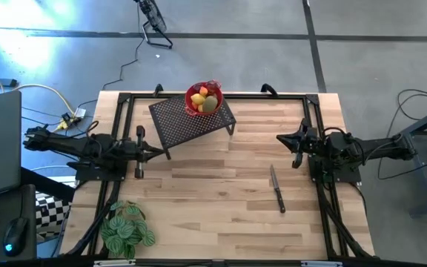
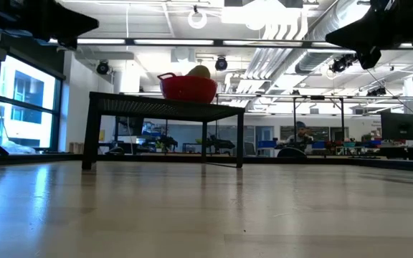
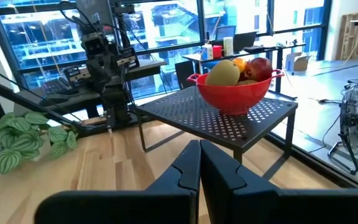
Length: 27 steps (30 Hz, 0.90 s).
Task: Pick & Place Fruit
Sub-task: Put the knife on the shelf
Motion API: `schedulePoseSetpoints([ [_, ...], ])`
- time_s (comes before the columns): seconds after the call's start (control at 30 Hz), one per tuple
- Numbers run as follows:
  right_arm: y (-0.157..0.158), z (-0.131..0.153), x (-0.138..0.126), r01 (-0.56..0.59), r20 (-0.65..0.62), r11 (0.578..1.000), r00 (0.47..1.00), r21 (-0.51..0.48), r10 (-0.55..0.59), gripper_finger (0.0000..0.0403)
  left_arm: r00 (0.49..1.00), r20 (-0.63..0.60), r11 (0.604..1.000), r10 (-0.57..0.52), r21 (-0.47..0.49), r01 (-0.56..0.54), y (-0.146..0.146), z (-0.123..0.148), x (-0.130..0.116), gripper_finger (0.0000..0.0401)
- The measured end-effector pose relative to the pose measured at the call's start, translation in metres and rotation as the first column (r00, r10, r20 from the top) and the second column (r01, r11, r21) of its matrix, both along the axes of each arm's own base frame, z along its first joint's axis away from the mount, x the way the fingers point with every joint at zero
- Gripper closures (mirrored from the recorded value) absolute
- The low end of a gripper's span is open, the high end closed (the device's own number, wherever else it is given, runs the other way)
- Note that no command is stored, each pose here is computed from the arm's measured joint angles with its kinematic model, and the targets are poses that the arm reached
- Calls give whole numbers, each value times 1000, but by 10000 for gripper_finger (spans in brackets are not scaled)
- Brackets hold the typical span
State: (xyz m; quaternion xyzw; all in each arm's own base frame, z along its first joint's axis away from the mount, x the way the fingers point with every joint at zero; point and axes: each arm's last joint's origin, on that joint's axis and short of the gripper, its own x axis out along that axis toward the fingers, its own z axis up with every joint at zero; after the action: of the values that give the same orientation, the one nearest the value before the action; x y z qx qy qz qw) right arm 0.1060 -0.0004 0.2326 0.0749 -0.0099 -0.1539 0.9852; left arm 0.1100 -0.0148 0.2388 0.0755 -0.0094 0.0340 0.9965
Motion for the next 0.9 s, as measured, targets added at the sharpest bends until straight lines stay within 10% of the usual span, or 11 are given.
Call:
schedulePoseSetpoints([
  [0.9,-1,9,-8,11,-125,999,992,38,-6,401,988,10,988,-152,-35,152,-1,-55,-16,401],
])
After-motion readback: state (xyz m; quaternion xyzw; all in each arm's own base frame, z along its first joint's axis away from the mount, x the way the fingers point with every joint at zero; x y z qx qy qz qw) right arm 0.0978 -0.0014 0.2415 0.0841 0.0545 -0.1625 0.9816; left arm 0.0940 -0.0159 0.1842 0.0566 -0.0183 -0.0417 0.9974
